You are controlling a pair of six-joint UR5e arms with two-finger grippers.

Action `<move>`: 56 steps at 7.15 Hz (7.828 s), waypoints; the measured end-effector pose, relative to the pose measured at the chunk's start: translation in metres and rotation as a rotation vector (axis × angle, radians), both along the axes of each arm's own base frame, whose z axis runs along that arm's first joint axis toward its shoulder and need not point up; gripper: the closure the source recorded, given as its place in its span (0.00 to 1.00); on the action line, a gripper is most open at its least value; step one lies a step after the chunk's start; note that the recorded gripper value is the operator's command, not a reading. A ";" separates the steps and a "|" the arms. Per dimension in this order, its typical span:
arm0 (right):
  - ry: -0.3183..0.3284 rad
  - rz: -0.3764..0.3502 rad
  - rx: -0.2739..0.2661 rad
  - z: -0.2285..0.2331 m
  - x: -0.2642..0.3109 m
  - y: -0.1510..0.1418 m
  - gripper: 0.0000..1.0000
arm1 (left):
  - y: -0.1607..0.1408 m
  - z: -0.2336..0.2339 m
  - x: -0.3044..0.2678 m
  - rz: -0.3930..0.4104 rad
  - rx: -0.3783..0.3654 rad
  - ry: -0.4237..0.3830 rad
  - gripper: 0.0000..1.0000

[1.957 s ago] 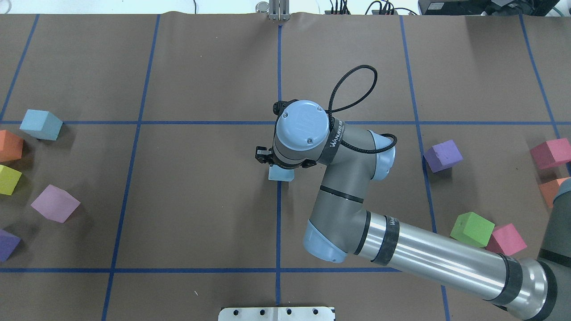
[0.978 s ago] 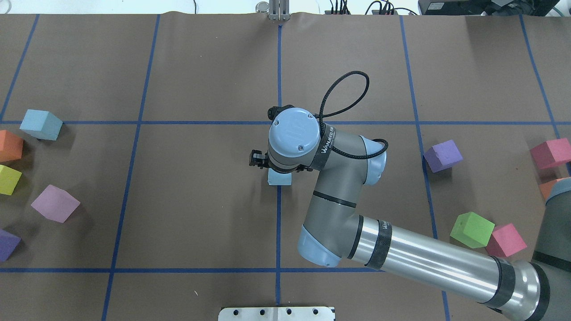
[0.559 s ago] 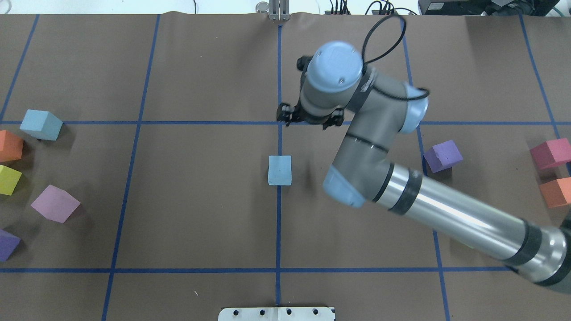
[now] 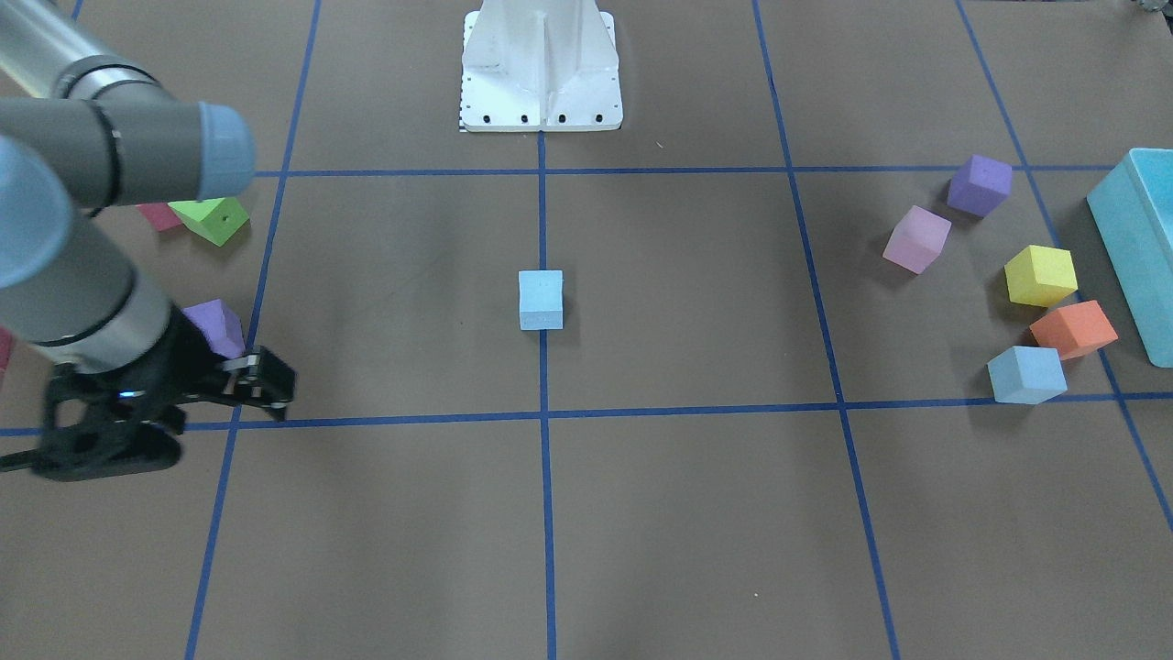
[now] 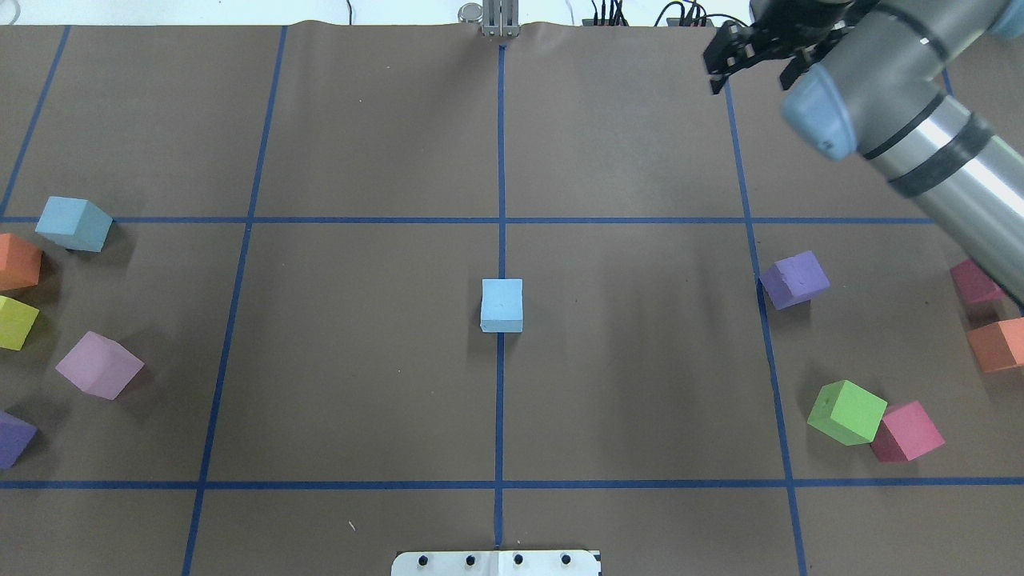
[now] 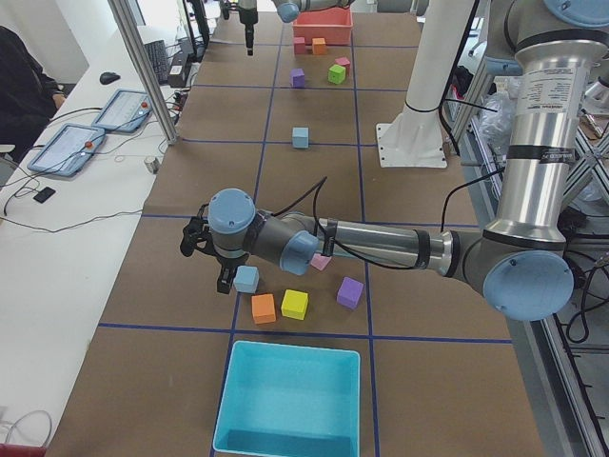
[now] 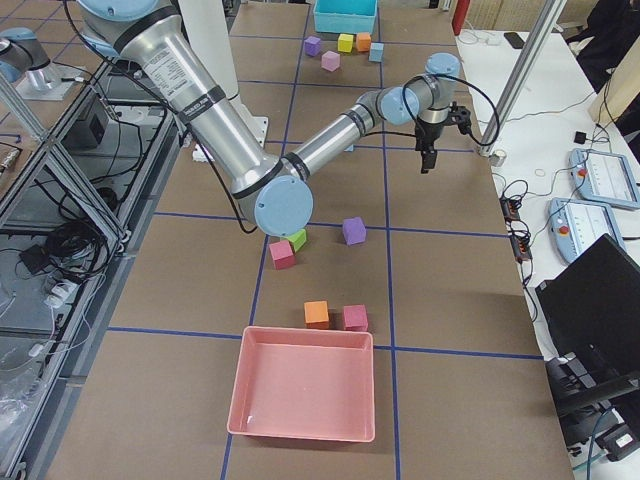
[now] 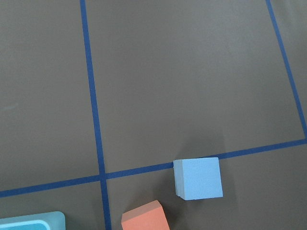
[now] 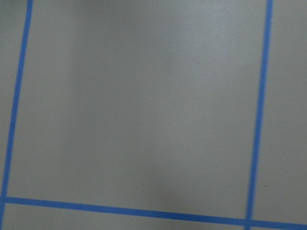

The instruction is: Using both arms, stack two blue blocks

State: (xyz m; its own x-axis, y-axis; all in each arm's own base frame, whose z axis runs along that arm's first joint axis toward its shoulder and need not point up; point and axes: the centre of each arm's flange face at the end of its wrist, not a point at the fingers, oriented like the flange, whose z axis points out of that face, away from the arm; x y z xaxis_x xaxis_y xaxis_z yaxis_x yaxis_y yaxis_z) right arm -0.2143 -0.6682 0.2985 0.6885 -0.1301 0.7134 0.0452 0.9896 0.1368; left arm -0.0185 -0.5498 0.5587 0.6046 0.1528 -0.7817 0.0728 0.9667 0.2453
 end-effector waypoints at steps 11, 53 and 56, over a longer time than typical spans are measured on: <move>0.053 -0.054 -0.071 0.245 0.379 0.115 0.00 | -0.058 0.040 0.181 0.102 -0.163 -0.158 0.02; 0.065 -0.010 -0.068 0.329 0.347 0.110 0.00 | 0.070 -0.433 0.589 -0.072 -0.338 0.012 0.38; 0.065 -0.009 -0.070 0.330 0.347 0.110 0.00 | 0.077 -0.431 0.598 -0.048 -0.297 -0.012 0.38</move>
State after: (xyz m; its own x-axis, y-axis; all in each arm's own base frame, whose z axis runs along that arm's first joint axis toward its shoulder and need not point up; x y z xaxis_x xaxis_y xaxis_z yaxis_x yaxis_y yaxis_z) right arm 0.1330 -0.5584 0.6283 0.7328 -0.0885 0.6747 0.0612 0.9961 0.0642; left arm 0.5796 -0.4724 0.1278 0.6150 -0.1110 -0.7807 0.1193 0.9917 -0.0470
